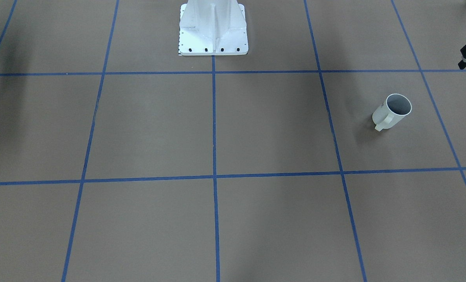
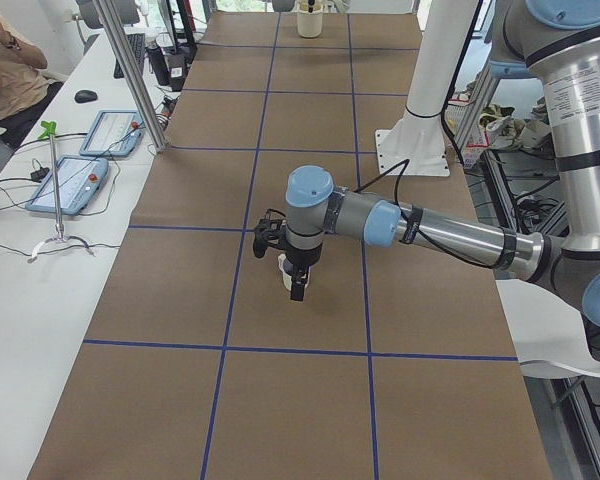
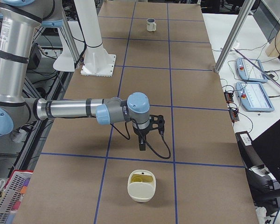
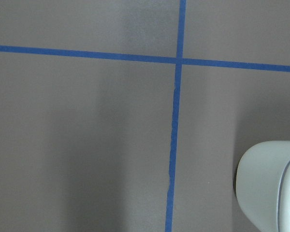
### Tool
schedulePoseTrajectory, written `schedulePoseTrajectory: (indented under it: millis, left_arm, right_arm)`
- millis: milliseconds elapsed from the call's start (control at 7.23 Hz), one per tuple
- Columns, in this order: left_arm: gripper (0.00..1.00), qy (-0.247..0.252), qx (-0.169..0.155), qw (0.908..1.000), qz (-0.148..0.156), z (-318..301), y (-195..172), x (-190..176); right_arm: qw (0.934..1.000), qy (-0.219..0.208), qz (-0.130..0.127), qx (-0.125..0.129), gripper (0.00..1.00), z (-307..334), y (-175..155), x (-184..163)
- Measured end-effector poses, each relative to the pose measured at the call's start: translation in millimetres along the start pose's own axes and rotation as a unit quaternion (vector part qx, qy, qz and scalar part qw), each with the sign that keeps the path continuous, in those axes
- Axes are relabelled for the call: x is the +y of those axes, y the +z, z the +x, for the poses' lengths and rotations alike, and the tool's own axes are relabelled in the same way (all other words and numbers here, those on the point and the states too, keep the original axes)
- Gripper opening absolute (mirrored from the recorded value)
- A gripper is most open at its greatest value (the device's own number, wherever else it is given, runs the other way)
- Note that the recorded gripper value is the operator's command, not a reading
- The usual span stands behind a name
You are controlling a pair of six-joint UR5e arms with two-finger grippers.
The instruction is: Left arm hands cup to right arm to dump lemon
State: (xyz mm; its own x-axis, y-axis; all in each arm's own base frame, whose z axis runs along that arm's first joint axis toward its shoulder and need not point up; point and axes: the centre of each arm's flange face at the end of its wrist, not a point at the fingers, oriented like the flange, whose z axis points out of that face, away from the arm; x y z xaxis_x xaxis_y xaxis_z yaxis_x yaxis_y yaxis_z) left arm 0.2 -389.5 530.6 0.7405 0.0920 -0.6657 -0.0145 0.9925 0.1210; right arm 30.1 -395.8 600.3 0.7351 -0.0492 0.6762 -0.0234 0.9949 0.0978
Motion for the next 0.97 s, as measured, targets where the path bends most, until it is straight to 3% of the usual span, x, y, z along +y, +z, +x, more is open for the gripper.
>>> schedulePoseTrajectory:
  millis: [968]
  left_arm:
    - [1.0,-0.003,0.0,1.0,-0.005,-5.5,7.1,-4.0]
  right_arm:
    - [1.0,-0.002,0.001,-0.001,1.0,2.0,2.9,-4.2]
